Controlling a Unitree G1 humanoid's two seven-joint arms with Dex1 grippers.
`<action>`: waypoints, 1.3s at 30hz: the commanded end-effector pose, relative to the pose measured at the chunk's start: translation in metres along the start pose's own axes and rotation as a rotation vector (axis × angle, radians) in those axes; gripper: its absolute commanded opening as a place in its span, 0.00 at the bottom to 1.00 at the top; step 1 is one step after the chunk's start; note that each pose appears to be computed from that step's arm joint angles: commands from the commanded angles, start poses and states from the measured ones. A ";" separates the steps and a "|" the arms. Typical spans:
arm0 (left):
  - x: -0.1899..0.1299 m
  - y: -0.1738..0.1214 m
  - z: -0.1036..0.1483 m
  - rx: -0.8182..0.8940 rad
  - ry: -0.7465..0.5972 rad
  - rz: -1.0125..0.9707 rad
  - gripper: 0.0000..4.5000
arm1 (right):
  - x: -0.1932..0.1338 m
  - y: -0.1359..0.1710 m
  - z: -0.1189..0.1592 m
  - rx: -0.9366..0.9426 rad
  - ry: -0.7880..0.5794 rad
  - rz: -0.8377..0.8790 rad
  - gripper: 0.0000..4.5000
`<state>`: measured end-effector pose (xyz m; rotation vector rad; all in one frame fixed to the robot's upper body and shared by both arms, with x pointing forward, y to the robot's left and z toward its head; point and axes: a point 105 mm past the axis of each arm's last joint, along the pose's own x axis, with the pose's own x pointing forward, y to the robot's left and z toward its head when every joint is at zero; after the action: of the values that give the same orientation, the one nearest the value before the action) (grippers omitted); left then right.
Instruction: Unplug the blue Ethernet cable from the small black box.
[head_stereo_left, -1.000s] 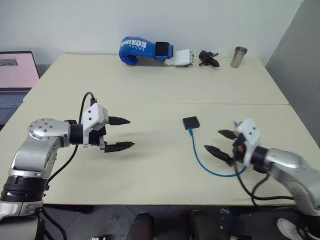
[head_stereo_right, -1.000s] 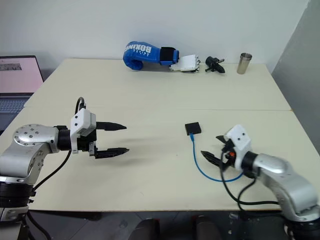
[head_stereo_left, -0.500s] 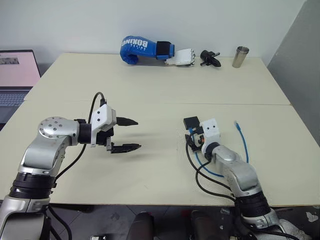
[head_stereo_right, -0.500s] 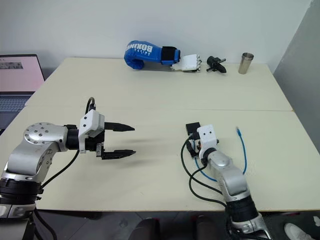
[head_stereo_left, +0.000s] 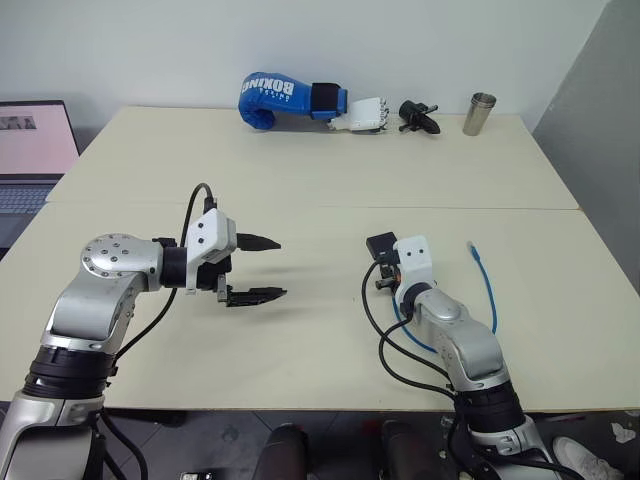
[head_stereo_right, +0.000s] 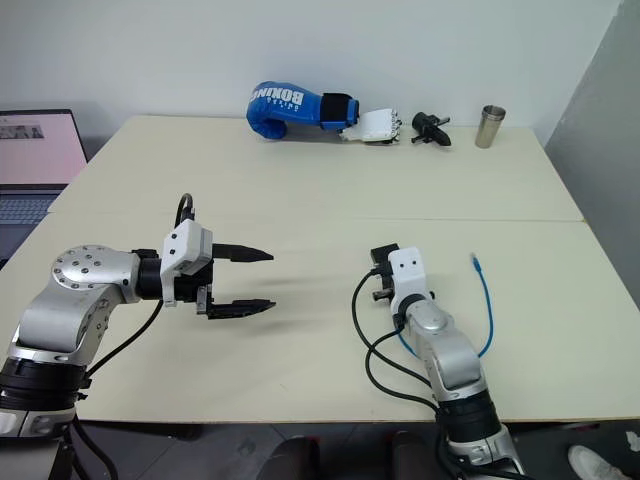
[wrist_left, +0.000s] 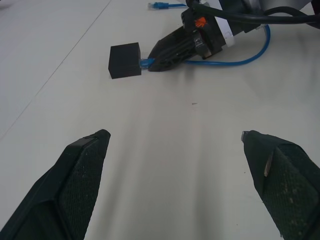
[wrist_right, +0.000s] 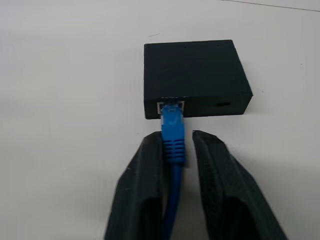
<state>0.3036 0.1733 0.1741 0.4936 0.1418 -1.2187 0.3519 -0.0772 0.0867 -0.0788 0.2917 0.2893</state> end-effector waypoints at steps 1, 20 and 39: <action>0.001 0.013 0.010 -0.049 -0.074 0.071 1.00 | -0.010 0.008 0.029 -0.024 -0.165 0.108 0.03; 0.024 -0.011 0.051 -0.622 -0.341 -0.251 1.00 | -0.070 0.033 0.084 -1.348 -0.717 0.711 0.03; 0.039 -0.011 0.042 -0.635 -0.313 -0.286 0.48 | -0.070 0.040 0.102 -1.275 -0.750 0.724 0.03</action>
<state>0.2974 0.1213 0.1832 -0.2947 0.3727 -1.4108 0.3035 -0.0432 0.1857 -1.1138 -0.6260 1.1932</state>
